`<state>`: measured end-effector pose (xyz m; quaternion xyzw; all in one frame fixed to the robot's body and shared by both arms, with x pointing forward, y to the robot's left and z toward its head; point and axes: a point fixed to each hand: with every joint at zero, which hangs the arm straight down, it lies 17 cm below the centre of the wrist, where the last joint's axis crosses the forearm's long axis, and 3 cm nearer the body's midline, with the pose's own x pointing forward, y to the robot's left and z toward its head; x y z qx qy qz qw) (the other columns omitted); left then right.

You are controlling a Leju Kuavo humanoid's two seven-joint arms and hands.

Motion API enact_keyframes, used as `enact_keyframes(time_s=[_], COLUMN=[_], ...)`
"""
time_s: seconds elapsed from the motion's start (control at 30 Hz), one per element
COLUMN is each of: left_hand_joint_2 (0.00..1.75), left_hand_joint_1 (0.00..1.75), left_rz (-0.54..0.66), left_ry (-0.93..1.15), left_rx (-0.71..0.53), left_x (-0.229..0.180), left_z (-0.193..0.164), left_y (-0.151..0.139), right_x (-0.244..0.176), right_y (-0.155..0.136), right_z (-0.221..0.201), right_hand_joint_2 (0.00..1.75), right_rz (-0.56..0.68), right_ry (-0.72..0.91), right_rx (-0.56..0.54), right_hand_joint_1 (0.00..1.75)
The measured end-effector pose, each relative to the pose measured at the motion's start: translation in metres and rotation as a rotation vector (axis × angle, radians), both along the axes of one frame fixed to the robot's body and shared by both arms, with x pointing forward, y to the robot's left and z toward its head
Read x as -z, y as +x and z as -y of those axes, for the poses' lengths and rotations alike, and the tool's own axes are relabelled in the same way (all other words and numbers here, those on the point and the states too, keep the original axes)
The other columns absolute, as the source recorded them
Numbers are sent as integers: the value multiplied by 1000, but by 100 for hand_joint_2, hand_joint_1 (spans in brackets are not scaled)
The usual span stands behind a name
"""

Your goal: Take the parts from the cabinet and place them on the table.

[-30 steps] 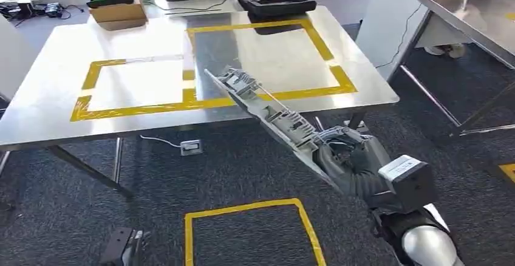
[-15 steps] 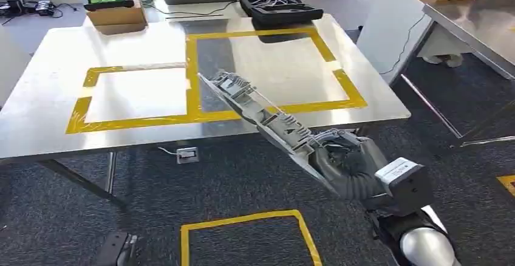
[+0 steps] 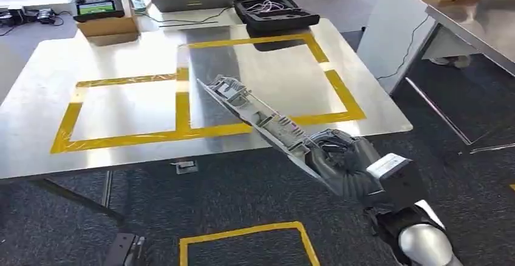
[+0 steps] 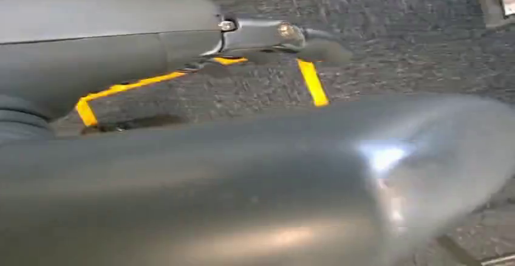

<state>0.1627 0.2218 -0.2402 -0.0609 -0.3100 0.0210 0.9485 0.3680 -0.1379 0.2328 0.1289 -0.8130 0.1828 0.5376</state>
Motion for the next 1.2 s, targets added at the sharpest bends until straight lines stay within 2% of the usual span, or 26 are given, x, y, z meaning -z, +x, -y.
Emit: enact_keyframes(time_s=[0.4, 1.2], left_hand_joint_2=[0, 0], left_hand_joint_1=[0, 0], left_rz=[-28, -42], left_ry=[8, 28], left_rx=[0, 28], left_x=[5, 8], left_z=[-5, -3], left_y=[-16, -22], right_x=[6, 6], right_y=[-3, -4], right_z=[-6, -9], right_hand_joint_2=[175, 175], right_rz=[-18, -20], right_ry=[3, 3], right_rx=[-15, -21], right_hand_joint_1=[175, 175])
